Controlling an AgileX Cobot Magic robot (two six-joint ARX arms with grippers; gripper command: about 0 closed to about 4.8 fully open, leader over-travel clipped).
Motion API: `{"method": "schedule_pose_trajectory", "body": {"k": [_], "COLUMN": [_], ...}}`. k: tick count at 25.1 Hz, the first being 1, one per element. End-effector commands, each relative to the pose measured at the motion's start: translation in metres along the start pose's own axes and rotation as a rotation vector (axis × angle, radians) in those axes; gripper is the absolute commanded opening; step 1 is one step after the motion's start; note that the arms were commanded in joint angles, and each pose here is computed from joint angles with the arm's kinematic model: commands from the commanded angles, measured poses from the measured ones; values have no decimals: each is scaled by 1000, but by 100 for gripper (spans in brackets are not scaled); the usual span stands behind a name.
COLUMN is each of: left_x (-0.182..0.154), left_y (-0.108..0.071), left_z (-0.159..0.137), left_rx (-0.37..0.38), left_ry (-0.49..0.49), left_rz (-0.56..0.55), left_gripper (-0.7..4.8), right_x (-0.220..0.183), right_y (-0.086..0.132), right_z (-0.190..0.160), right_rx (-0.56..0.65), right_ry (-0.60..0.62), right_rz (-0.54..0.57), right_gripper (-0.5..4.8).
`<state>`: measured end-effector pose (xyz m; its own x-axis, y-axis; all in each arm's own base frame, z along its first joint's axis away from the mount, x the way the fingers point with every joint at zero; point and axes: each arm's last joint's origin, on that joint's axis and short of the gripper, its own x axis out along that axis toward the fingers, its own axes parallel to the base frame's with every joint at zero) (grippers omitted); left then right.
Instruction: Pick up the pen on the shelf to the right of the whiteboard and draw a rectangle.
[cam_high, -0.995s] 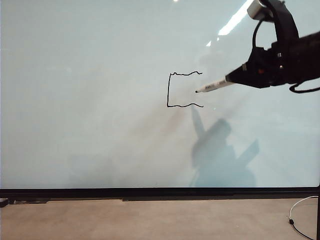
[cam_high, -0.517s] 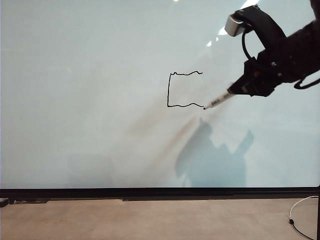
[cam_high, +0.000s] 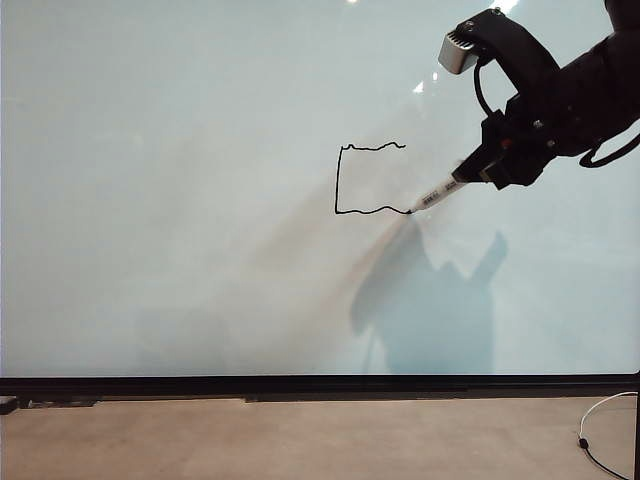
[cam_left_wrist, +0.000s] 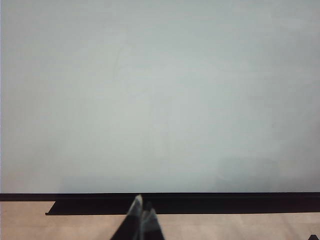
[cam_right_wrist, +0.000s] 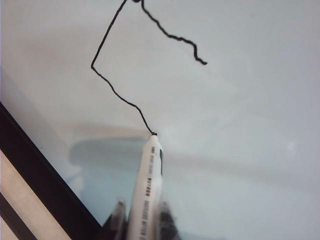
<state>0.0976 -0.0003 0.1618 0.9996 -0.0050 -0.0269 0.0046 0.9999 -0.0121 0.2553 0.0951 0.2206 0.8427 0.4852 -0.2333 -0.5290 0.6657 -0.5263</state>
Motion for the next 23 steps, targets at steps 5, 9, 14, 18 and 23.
{"method": "schedule_pose_trajectory", "body": {"k": [5,9,14,18,23], "left_x": [0,0,0,0,0], "left_y": [0,0,0,0,0], "left_z": [2,2,2,1,1], "left_rx": [4,4,4,4,4], "left_ry": [-9,-9,-9,-9,-9], "left_rz": [0,0,0,0,0], "left_gripper": [-5,-5,-4,-5,-5], "right_x": [0,-1,-1,-3,-4], "right_y": [-3,-4,-2,-3,-4], "right_z": [4,6,8,11,12], "right_rx": [-12,-14,-18,-22,-21], "right_ry": [-30,-41,-46,-61,-55], "right_rz": [-16,-24,-25,-35,-51], "right_gripper": [-6,-6,-6,-6,-6]}}
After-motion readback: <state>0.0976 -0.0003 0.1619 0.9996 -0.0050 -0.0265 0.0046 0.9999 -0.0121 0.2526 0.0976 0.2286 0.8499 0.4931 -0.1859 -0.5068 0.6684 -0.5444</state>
